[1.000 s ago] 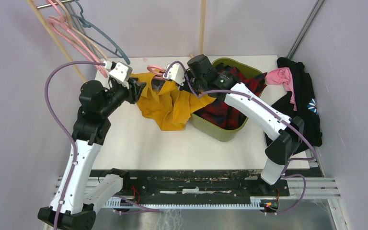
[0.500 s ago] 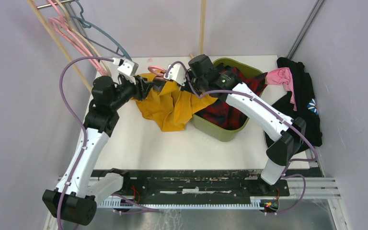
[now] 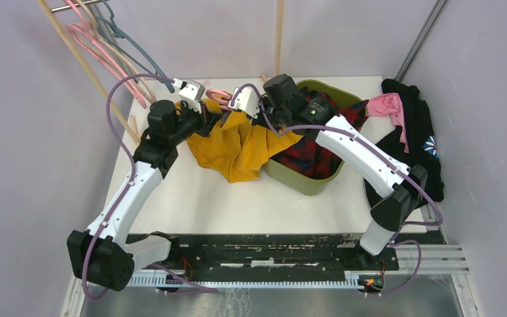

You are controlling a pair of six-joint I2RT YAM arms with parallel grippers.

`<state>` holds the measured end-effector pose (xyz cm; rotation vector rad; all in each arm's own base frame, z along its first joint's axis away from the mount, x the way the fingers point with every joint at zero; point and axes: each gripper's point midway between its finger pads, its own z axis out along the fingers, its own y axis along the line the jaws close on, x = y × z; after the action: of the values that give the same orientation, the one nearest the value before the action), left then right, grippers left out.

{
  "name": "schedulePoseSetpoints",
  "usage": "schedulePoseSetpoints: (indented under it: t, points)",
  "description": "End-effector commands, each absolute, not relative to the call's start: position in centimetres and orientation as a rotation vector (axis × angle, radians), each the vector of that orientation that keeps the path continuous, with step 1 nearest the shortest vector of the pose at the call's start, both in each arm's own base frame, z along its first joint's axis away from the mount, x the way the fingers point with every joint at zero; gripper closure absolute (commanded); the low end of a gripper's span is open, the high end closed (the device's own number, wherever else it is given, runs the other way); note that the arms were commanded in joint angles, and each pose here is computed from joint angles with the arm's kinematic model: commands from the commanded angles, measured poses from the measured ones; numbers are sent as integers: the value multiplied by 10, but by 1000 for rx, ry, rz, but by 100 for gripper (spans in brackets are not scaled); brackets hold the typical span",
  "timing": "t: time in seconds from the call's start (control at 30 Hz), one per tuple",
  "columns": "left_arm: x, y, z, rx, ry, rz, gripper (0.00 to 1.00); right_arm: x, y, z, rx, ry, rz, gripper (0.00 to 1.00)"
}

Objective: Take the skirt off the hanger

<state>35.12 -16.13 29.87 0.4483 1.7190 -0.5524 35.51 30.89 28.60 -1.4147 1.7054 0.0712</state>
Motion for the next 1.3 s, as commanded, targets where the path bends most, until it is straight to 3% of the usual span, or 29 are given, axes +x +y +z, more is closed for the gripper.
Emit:
schedulePoseSetpoints:
  t: [0.0,0.43,0.67,0.83,1.0,1.07,1.17,1.27]
  points:
    - [368,-166,317,399,1695,-531,97,354,300,348,-1286,1579,57,99]
    - [357,-36,327,134,1766,217,97,355,293,343,-1299,1586,14,99]
    - [321,-69,234,305,2036,6,97,356,295,345,-1302,1583,14,99]
    - [313,-79,185,329,2092,-68,97,354,295,346,-1305,1580,29,99]
    - [347,-85,209,400,1942,-18,97,345,293,344,-1309,1591,60,99]
    - [358,-94,236,456,1866,-32,86,344,292,342,-1315,1595,58,99]
    - [354,-108,275,596,1791,-66,79,344,291,341,-1317,1597,53,99]
    - [340,-108,309,663,1726,-60,56,344,290,337,-1327,1602,44,99]
